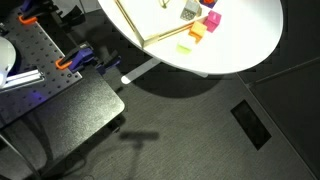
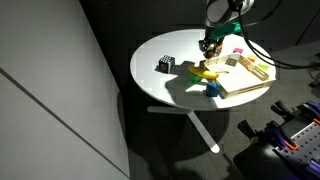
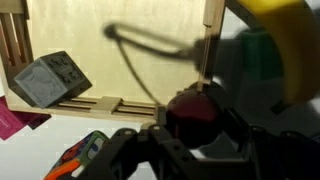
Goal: Pick up the brown plum toy from the tray and put it on the table
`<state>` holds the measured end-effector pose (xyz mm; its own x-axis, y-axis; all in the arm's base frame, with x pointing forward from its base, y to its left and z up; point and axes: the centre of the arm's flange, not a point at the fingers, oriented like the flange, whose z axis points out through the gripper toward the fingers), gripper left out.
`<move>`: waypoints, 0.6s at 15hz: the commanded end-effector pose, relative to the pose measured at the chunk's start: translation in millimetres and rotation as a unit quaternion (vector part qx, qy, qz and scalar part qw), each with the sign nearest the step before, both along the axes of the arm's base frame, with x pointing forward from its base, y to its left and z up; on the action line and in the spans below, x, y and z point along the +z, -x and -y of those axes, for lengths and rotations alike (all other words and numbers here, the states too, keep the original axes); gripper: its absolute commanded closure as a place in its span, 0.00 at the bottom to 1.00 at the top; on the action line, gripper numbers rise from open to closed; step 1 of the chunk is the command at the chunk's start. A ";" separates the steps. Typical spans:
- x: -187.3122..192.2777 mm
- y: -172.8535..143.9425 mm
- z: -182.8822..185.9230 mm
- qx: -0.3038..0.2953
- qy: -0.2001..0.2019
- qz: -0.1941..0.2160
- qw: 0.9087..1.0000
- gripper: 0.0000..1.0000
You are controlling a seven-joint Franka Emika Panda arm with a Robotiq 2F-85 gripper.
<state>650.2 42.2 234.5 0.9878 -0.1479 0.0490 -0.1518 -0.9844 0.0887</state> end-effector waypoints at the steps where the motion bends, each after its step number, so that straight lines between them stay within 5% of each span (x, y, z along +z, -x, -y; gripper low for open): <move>1: -0.4 9.8 -21.1 0.017 -0.016 0.013 1.000 0.66; 2: -3.4 9.9 -26.9 0.019 -0.016 0.014 1.000 0.66; 3: -5.8 10.4 -31.2 0.022 -0.015 0.016 1.000 0.29; 4: -7.4 11.2 -34.4 0.025 -0.015 0.017 0.999 0.14; 6: -10.4 12.5 -37.2 0.028 -0.015 0.017 0.999 0.01; 9: -11.9 16.0 -35.5 0.028 -0.009 0.014 0.999 0.00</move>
